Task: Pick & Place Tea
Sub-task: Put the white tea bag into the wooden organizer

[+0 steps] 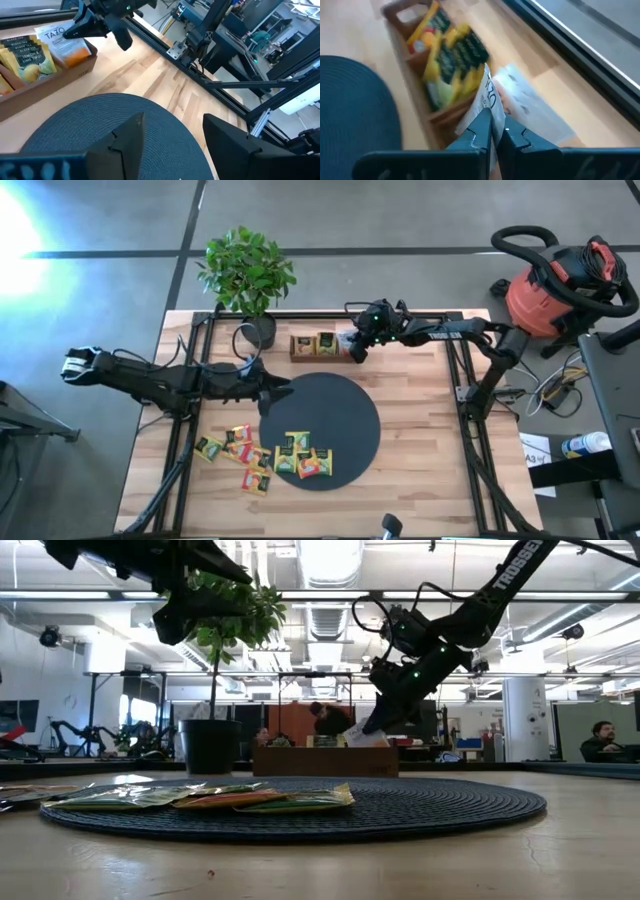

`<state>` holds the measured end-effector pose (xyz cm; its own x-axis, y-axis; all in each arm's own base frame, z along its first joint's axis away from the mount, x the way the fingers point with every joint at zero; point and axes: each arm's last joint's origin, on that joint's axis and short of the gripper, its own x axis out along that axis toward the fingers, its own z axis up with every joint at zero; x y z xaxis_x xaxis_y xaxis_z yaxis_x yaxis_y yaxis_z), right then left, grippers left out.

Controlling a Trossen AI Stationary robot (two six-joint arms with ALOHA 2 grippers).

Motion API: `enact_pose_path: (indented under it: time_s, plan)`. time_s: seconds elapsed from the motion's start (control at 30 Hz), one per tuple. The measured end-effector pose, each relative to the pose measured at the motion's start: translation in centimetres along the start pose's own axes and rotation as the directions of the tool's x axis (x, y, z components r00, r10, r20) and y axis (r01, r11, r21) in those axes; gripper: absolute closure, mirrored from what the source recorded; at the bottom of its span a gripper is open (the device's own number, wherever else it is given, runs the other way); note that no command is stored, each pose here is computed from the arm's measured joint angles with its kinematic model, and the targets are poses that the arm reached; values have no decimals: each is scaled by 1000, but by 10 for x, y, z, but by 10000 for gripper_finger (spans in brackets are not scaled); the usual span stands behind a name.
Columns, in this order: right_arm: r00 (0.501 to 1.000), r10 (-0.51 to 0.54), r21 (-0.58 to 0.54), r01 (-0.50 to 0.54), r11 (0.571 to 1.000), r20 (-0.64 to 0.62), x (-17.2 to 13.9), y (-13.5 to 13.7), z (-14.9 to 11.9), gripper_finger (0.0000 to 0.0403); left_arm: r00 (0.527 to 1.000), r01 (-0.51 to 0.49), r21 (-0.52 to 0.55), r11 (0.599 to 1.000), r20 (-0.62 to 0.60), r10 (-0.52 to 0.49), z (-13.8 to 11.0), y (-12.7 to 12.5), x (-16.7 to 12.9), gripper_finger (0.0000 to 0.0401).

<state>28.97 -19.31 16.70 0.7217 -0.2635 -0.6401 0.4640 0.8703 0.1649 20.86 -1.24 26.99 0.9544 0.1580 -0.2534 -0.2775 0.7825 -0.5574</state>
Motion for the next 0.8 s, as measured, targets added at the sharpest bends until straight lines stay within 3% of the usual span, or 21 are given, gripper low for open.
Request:
enact_pose_path:
  time_s: [0.1, 0.27, 0.6, 0.8]
  plan:
    - [998, 55, -8, -55, 998, 25, 1, 2, 2, 394, 1000, 2, -5, 1000, 2, -2, 0, 0, 0, 225]
    - [997, 59, -19, -58, 998, 54, 2, 1, 3, 394, 1000, 2, -19, 1000, 2, -1, 0, 0, 0, 225]
    - [998, 39, -41, -41, 998, -53, 3, 0, -11, 388, 1000, 1, -36, 999, 1, -1, 0, 0, 0, 225]
    - [998, 44, -65, -41, 997, 46, -1, 1, -1, 392, 1000, 0, -40, 999, 0, 0, 0, 0, 1, 225]
